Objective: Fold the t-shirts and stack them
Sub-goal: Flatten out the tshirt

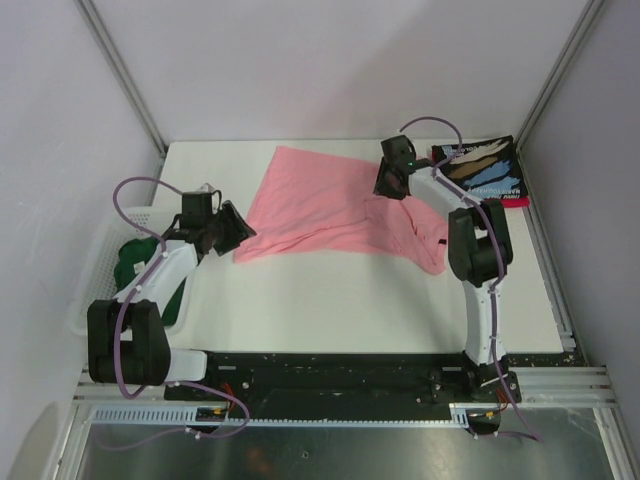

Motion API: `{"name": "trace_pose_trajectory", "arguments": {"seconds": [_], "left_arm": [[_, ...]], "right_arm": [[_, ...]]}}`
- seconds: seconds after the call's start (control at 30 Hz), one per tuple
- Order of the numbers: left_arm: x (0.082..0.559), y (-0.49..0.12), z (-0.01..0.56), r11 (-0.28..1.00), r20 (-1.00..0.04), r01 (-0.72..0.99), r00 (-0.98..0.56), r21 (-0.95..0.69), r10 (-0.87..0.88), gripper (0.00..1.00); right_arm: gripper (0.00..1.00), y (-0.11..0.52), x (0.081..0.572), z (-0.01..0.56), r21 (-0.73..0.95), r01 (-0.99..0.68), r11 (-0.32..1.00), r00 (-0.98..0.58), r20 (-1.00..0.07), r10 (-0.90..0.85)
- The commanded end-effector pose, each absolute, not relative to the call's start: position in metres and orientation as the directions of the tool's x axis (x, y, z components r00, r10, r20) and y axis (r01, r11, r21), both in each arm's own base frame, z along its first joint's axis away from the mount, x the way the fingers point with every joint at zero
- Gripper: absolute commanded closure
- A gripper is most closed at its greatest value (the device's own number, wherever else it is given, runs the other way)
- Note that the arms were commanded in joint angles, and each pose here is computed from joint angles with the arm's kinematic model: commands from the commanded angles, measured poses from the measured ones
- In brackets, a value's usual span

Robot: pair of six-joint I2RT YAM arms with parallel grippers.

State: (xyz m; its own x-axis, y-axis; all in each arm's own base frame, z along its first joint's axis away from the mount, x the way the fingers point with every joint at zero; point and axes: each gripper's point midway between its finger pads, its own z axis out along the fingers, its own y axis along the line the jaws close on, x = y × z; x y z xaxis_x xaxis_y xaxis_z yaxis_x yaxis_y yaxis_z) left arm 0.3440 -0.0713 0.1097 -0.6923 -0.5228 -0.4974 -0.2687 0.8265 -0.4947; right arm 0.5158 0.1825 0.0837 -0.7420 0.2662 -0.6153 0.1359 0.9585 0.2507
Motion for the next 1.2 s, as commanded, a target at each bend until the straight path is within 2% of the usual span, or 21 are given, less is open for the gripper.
{"name": "trace_pose_trajectory", "arguments": {"seconds": [0.0, 0.4, 0.73, 0.83, 1.1, 1.17], "left_arm": [[0.353, -0.08, 0.132, 0.834, -0.542, -0.181, -0.685, -0.521, -0.487, 0.41], [0.35, -0.082, 0.126, 0.835, -0.527, -0.181, -0.701, -0.521, -0.481, 0.41], [0.348, -0.082, 0.122, 0.835, -0.522, -0.185, -0.705, -0.518, -0.48, 0.41], [0.348, -0.082, 0.122, 0.836, -0.522, -0.185, -0.706, -0.517, -0.479, 0.41], [0.348, -0.081, 0.121, 0.836, -0.521, -0.188, -0.707, -0.515, -0.479, 0.41], [0.347, -0.081, 0.12, 0.837, -0.521, -0.19, -0.706, -0.513, -0.48, 0.41]], "right_arm": [[0.6, 0.179, 0.527, 0.086, 0.132, 0.153, 0.979, -0.738, -0.644, 0.202], [0.59, 0.188, 0.523, 0.04, 0.061, 0.148, 0.987, -0.796, -0.585, 0.155], [0.6, 0.19, 0.522, 0.031, 0.046, 0.143, 0.989, -0.808, -0.572, 0.144], [0.65, 0.189, 0.522, 0.034, 0.043, 0.145, 0.988, -0.803, -0.578, 0.143], [0.95, 0.187, 0.529, 0.057, 0.046, 0.148, 0.988, -0.777, -0.613, 0.145], [0.99, 0.186, 0.53, 0.063, 0.046, 0.149, 0.988, -0.773, -0.618, 0.146]]}}
